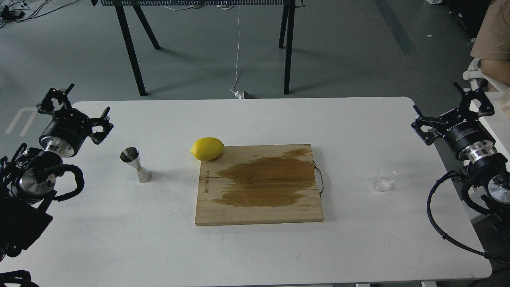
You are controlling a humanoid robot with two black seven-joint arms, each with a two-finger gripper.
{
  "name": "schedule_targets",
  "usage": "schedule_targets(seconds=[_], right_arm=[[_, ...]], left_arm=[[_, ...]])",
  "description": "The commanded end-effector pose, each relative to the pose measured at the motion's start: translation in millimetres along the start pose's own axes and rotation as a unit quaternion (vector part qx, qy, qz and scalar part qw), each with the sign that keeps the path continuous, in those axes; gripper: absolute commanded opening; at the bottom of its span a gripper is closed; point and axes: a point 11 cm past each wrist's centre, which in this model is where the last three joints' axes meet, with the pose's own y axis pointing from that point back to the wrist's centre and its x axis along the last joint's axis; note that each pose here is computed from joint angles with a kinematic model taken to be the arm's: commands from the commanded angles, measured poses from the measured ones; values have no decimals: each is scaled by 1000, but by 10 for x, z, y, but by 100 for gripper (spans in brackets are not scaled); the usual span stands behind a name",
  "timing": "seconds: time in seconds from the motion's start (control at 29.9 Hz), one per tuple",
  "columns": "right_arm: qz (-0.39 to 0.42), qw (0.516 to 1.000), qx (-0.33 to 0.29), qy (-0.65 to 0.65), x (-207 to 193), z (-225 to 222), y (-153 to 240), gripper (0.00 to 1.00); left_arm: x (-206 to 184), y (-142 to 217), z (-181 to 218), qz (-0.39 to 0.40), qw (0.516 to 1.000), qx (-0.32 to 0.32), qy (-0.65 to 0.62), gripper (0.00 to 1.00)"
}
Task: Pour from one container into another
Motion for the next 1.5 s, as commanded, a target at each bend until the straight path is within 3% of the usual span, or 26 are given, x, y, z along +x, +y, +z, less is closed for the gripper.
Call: schedule_targets(seconds=[0.0, 0.43, 0.67, 0.84, 0.97, 1.17, 1.34, 1.47], right_arm=[[-1, 1000, -1, 1, -8, -1, -6, 100], [6, 1000, -4, 3, 37, 20, 15, 100], [10, 1000, -7, 3, 71, 44, 44, 100], [12, 1000, -9, 2, 95, 65, 69, 100], [10, 1000, -1, -2, 77, 31, 64, 100], [8, 1000, 13, -5, 65, -57, 60, 100], [9, 1000, 7, -5, 76, -8, 63, 100], [9, 1000, 8, -6, 75, -14, 63, 100]], left_arm=[[-14, -9, -3, -2, 1000, -1, 1, 100], [70, 3, 79, 20, 995, -47, 91, 100], [-128, -141, 247, 2, 991, -108, 83, 100], [-362, -266, 442, -38, 994, -99, -31, 100], [-301, -160, 954, -49, 977, -106, -180, 100], [-411, -72, 1486, -69, 949, -154, -268, 100], [-753, -53, 1571, -132, 912, -127, -367, 100], [-1123, -36, 1400, -206, 832, -68, -511, 100]])
